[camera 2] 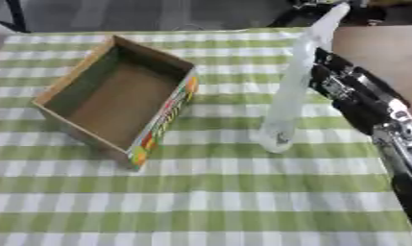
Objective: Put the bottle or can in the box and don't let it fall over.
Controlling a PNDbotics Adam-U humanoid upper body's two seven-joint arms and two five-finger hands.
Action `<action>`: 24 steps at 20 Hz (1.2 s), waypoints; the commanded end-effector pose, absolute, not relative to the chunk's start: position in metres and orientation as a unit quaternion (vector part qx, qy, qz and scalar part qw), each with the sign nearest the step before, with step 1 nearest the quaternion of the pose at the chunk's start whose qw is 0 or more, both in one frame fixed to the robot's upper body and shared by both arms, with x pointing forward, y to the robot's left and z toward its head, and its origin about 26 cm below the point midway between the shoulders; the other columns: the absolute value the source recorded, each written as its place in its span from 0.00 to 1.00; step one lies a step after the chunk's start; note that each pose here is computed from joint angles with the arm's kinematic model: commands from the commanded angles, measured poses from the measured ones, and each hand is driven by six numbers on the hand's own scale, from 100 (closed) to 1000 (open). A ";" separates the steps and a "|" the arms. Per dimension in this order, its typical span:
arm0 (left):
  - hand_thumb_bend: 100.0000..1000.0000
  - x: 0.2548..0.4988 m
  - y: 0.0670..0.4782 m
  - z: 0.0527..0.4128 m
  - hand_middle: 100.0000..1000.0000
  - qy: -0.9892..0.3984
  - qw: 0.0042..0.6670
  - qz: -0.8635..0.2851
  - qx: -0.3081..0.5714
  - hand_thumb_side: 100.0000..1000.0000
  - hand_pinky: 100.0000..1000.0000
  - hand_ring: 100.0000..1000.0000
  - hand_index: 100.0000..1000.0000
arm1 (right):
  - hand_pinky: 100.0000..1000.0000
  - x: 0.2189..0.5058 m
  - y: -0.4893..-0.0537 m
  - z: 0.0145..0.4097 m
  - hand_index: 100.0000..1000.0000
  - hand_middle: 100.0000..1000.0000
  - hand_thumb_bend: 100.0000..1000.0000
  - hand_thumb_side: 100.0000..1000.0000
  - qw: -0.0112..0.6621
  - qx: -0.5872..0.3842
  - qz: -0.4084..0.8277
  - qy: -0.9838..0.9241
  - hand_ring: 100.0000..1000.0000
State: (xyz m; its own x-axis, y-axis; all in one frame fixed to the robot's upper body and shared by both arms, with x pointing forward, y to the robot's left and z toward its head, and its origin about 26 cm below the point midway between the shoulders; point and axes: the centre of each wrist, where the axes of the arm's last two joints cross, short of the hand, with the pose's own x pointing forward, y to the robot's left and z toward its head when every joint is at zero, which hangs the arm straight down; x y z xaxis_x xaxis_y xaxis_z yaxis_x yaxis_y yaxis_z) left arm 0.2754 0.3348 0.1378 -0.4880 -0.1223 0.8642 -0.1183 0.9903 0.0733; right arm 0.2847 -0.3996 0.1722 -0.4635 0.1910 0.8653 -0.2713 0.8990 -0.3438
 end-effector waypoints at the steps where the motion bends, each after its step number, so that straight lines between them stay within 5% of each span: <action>1: 0.02 0.275 0.336 0.145 0.92 -0.867 0.492 -0.012 0.073 0.83 0.89 0.74 0.83 | 0.92 0.284 -0.405 0.182 1.00 1.00 0.00 0.58 0.505 0.029 0.229 -0.832 1.00; 24: 0.02 0.275 0.335 0.144 0.92 -0.866 0.495 -0.015 0.069 0.83 0.89 0.74 0.83 | 0.93 0.281 -0.405 0.179 1.00 1.00 0.00 0.54 0.496 0.026 0.258 -0.829 1.00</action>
